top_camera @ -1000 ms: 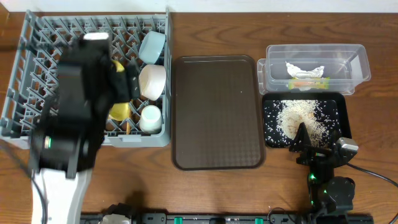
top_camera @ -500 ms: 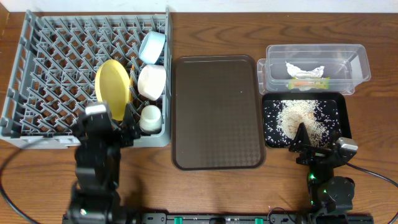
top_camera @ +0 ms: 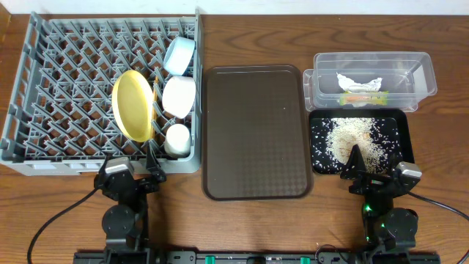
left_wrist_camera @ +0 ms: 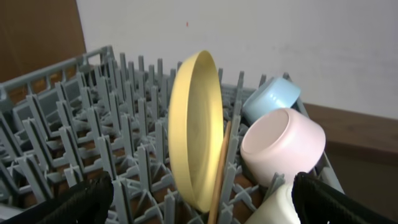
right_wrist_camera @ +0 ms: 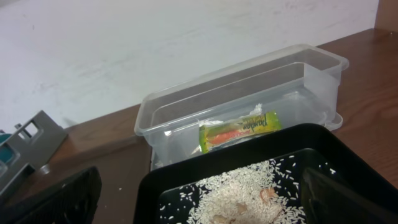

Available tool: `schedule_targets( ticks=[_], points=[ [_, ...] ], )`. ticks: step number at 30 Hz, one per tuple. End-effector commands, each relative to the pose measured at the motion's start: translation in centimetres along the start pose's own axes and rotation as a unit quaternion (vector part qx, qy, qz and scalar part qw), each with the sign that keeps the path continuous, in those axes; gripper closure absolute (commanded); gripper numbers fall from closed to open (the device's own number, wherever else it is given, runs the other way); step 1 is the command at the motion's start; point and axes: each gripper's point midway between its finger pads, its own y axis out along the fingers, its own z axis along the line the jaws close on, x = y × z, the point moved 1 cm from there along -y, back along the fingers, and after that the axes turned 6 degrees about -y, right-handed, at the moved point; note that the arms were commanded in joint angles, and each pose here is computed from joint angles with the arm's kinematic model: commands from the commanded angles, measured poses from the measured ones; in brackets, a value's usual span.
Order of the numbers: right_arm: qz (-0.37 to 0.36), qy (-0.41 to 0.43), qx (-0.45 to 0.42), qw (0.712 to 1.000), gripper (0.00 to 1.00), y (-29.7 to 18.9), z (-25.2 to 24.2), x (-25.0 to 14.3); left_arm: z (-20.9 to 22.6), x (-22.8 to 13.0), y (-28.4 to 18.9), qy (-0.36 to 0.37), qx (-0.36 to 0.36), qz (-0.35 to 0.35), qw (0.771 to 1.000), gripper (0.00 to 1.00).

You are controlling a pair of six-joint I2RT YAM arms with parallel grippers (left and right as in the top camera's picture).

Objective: Sort waste into correct bins and load items into the dishwasher

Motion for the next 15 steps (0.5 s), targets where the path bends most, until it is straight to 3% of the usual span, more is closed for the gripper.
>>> schedule_targets(
  ticks=[1, 6, 15],
  points=[
    [-0.002, -0.004, 0.000, 1.000, 0.01, 0.0, -0.1, 0.0, 0.0, -0.8, 0.1, -0.004, -0.005, 0.004, 1.000, 0.08],
    [-0.002, -0.004, 0.000, 1.000, 0.01, 0.0, -0.1, 0.0, 0.2, -3.1, 0.4, 0.002, -0.007, 0.036, 0.999, 0.08],
    [-0.002, -0.004, 0.000, 1.000, 0.01, 0.0, -0.1, 0.0, 0.2, -3.2, 0.4, 0.003, -0.006, 0.037, 0.999, 0.07]
  ],
)
